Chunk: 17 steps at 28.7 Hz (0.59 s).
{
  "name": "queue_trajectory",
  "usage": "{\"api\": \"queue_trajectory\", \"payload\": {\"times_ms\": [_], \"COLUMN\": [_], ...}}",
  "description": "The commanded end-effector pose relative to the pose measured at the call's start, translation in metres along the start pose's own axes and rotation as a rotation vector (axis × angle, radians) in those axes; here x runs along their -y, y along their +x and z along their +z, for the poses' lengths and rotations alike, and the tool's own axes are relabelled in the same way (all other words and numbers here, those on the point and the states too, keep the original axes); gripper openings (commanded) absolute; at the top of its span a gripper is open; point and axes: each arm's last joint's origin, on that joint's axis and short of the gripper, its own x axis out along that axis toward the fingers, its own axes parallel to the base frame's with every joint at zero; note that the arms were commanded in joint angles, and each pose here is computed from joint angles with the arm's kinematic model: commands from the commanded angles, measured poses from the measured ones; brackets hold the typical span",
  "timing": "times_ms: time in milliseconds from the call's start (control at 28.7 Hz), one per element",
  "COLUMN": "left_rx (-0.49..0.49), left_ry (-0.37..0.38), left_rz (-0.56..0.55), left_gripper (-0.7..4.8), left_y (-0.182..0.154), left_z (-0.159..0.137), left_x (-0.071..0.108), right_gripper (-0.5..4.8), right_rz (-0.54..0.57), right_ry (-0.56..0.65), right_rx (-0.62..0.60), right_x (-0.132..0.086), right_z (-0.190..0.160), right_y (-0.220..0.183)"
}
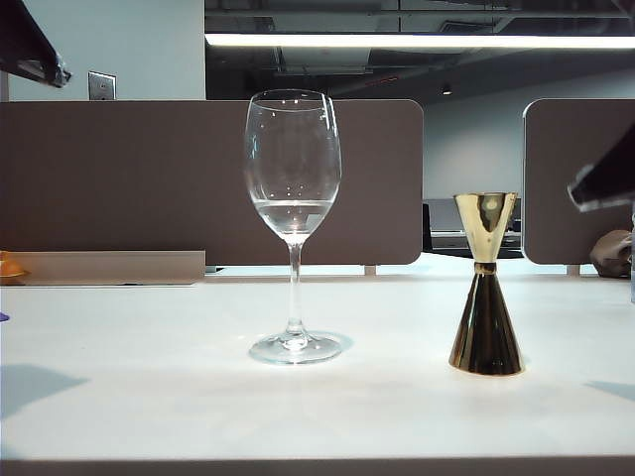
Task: Pick up the jigger and pour the water inside into the glass.
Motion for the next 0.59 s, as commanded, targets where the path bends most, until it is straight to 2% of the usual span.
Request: {"api": "queue_trajectory", "payload": {"times_ms": [35, 383, 488, 593], "left_rx": [0.02, 0.02, 0.025, 0.031], "left_ry": [0.001, 0.002, 0.006, 0.007], "left_rz": [-0.003, -0.004, -0.004, -0.004], "left_gripper": [-0.04, -0.04, -0.04, -0.04], "left_y": [-0.001, -0.001, -0.003, -0.005], "left_z": [0.003, 0.002, 0.002, 0.002], "left_x": [0.001, 0.001, 0.001, 0.001], "right_gripper": [0.42, 1.01, 1.77, 1.81], "right_rz": [-0.023, 0.032, 0.051, 0.048], "right_ry": [0.022, 0.048, 0.029, 0.028], "right_rx": [0.007, -0.081, -0.078, -0.081], "right_x": [0.002, 0.004, 0.002, 0.003], "right_z": [0.003, -0.003, -0.004, -0.005], "right_y": [0.003, 0.034, 0.048, 0.055]}}
